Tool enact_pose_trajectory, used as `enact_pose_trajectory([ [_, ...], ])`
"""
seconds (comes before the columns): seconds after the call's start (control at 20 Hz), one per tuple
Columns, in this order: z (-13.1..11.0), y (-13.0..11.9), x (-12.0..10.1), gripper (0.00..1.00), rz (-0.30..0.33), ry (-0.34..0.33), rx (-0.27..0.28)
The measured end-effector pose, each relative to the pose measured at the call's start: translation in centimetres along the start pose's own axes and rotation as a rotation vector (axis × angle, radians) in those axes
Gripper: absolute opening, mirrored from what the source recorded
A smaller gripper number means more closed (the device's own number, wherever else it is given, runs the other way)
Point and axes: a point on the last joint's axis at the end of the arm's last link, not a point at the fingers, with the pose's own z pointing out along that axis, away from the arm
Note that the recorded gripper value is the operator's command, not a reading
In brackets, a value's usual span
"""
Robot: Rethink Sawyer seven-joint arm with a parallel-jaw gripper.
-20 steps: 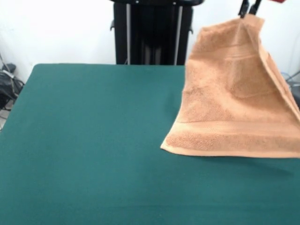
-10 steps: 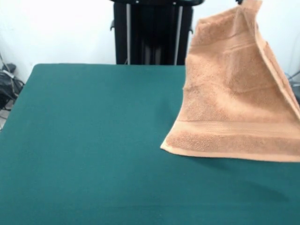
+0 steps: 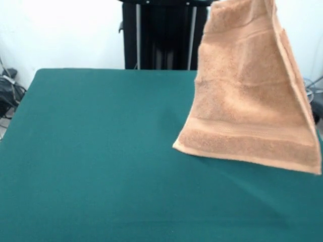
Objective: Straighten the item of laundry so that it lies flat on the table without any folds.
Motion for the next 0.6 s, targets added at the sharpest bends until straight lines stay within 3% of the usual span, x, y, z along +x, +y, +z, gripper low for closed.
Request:
enact_pose_trajectory([
  [0.6,0.3,-1.0,-1.3,0.0,0.023,0.006,0.0],
])
